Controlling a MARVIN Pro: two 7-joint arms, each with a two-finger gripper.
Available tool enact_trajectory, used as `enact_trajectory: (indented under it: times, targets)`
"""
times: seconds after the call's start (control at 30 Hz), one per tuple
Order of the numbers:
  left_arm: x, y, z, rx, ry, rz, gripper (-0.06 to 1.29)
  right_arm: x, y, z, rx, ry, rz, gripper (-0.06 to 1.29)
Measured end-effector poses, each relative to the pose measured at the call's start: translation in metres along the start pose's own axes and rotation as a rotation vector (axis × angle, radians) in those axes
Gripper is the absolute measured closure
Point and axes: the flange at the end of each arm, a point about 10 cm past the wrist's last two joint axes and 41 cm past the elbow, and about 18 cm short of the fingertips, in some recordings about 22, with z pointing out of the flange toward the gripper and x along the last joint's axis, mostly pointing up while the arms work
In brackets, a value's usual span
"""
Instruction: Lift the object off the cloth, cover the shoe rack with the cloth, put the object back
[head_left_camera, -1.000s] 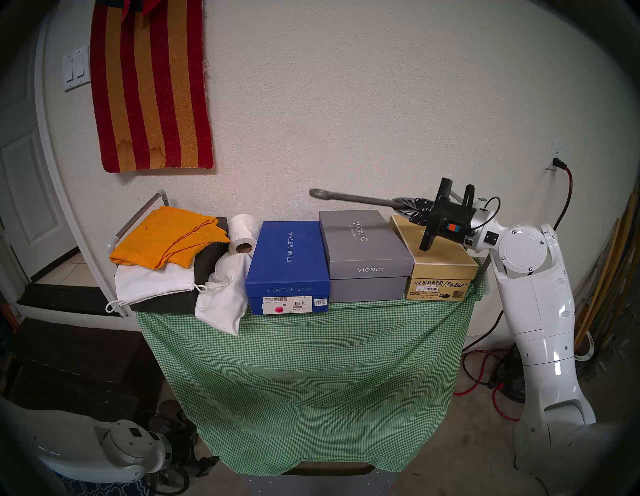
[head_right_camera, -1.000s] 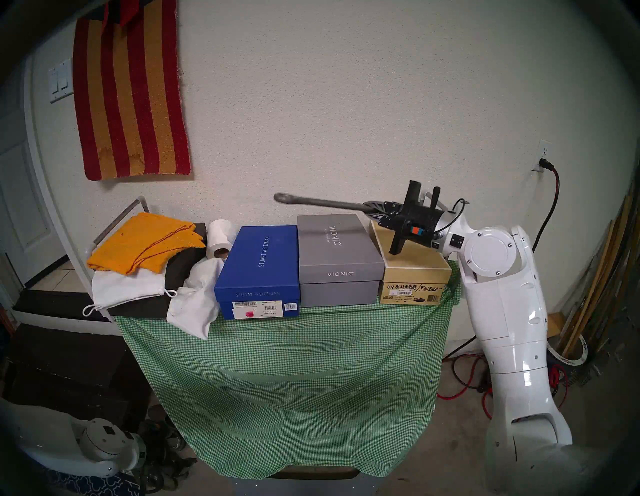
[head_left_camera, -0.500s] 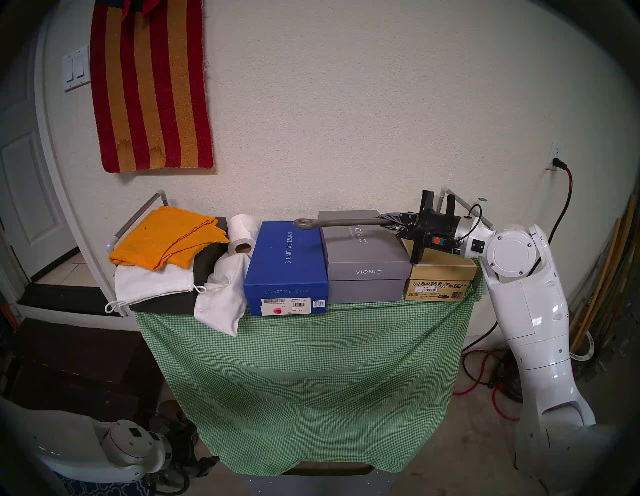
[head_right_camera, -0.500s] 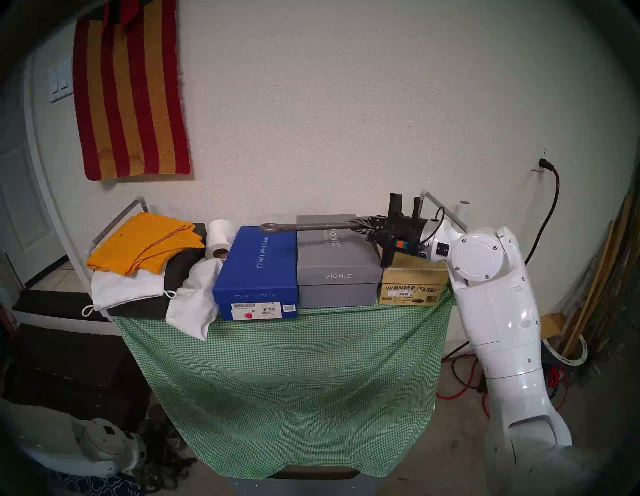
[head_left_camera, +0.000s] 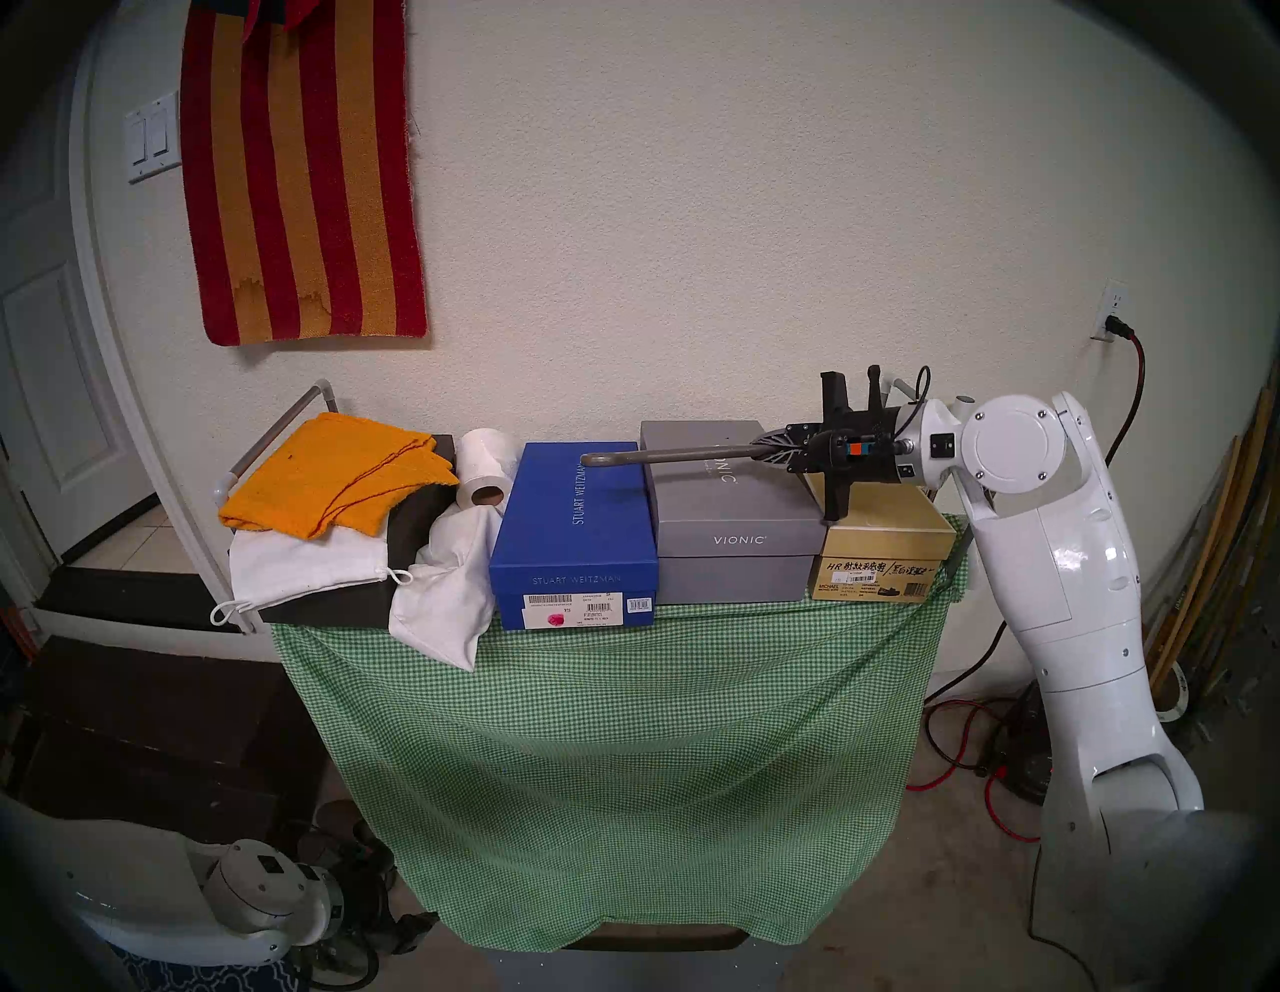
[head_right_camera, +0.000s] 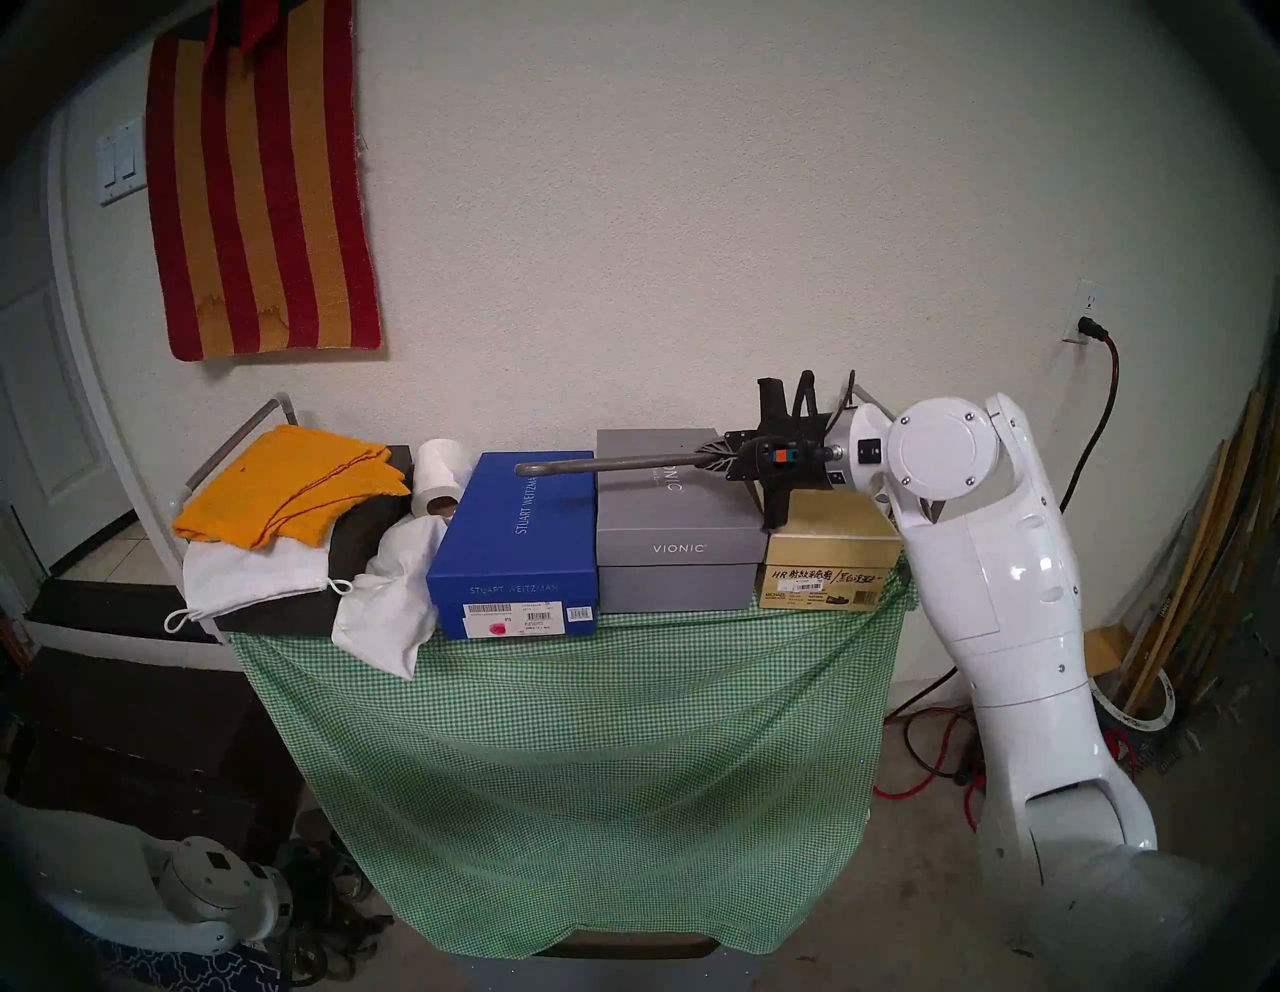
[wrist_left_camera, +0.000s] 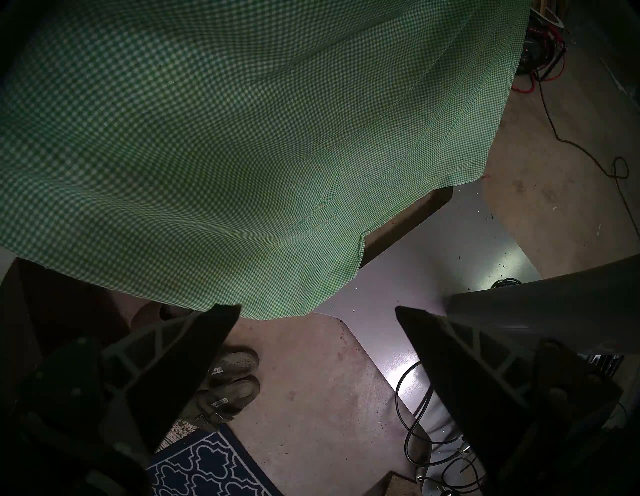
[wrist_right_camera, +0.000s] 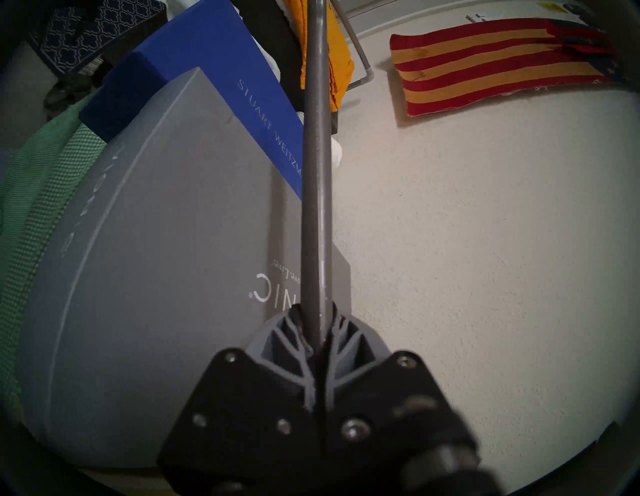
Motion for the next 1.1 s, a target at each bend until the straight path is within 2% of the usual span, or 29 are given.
enact_trajectory:
  times: [0.23,0.37,0.57,0.83,1.1]
  targets:
    - [0.0,0.0,0.0,0.0,0.001,-0.002,-0.03,0.007,0.028,-0.017,0.029,-0.033,-0.014,1.22]
    - [0.0,0.0,0.0,-0.001,0.001,-0.002,-0.03,0.009,0.04,-0.02,0.056,-0.059,-0.023,1.22]
    - [0.0,0.0,0.0,-0.001,0.002,-0.004,-0.03,0.005,0.05,-0.01,0.125,-0.091,-0.002,1.22]
    - [0.0,0.0,0.0,-0.002,0.003,-0.006,-0.03,0.0,0.064,-0.001,0.168,-0.105,0.042,1.22]
    - [0.0,0.0,0.0,-0.002,0.004,-0.006,-0.03,-0.007,0.077,0.023,0.233,-0.132,0.077,1.22]
